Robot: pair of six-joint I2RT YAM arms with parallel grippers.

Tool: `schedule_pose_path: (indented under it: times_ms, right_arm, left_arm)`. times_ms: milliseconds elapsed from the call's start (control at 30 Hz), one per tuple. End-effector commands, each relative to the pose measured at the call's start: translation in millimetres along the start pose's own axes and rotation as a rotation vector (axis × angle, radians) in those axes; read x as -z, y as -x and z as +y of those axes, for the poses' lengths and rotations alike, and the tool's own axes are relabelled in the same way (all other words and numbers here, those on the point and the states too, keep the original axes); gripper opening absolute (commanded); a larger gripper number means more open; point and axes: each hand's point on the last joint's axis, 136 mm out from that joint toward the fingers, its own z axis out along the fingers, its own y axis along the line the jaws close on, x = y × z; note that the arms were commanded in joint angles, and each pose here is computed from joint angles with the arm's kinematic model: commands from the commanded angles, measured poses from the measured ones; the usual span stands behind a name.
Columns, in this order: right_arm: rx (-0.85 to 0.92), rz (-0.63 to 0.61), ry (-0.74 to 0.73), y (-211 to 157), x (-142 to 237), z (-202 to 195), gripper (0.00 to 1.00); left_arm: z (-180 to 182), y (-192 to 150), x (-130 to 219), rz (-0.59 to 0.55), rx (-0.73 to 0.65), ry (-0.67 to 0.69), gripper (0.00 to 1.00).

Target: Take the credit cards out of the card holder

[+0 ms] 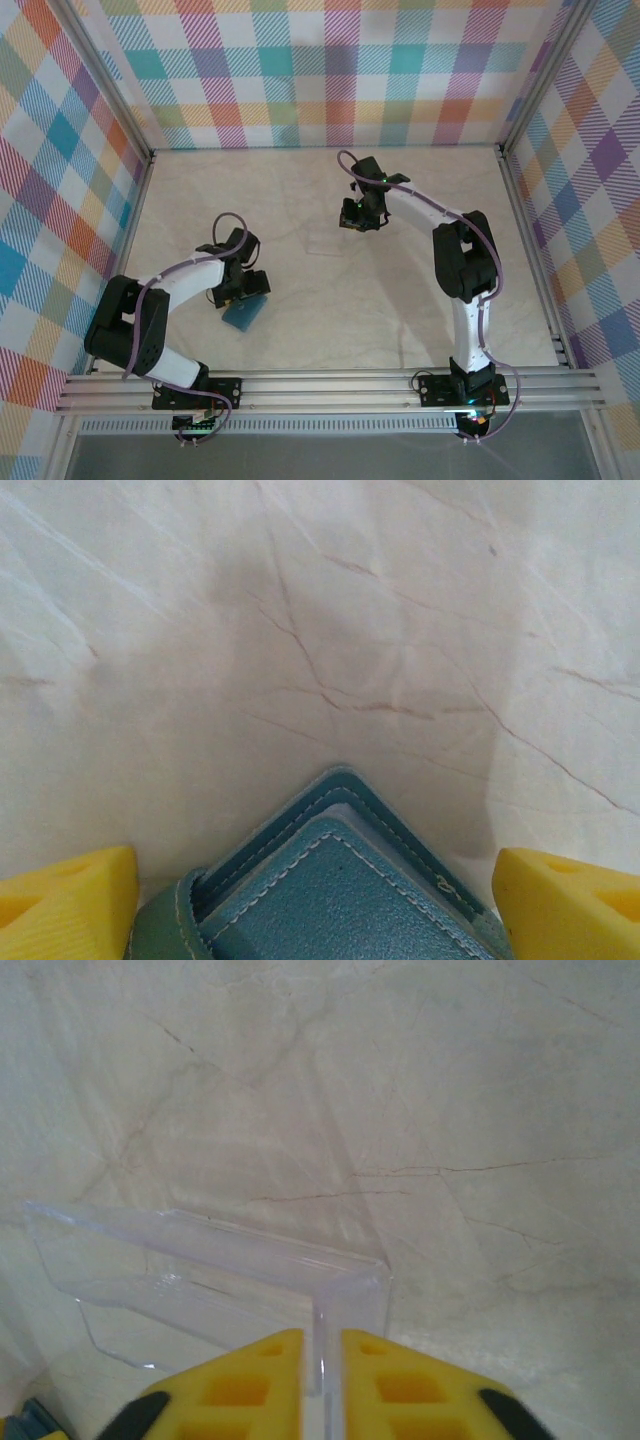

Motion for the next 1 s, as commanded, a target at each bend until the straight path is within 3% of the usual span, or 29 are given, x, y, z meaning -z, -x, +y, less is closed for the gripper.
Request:
schedule_pose_path:
  times_ms: [0, 200, 400, 700, 800, 967]
  right_arm:
    - [0.031, 0.013, 0.014, -3, 10, 9, 0.24]
    - [0.043, -0.025, 0.033, -5, 38, 18, 0.35]
    - [0.042, -0.047, 0.051, -24, 66, 21, 0.38]
    - [0.049, 0.016, 0.044, -68, 64, 17, 0.42]
    - [0.052, 0.039, 0.055, -87, 64, 23, 0.42]
    - [0.051, 0.071, 0.070, -128, 66, 36, 0.44]
  left_arm:
    - [-29, -52, -3, 0.186, 0.039, -0.119, 0.89]
    - [-49, -58, 2, 0.163, 0.077, -0.150, 0.85]
    - [-73, -61, 1, 0.145, 0.155, -0.198, 0.82]
    - [-117, -50, 10, 0.080, 0.237, -0.309, 0.81]
    - [-108, -42, 24, 0.042, 0.146, -0.228, 0.83]
    - [-63, -37, 46, 0.006, 0.037, -0.093, 0.81]
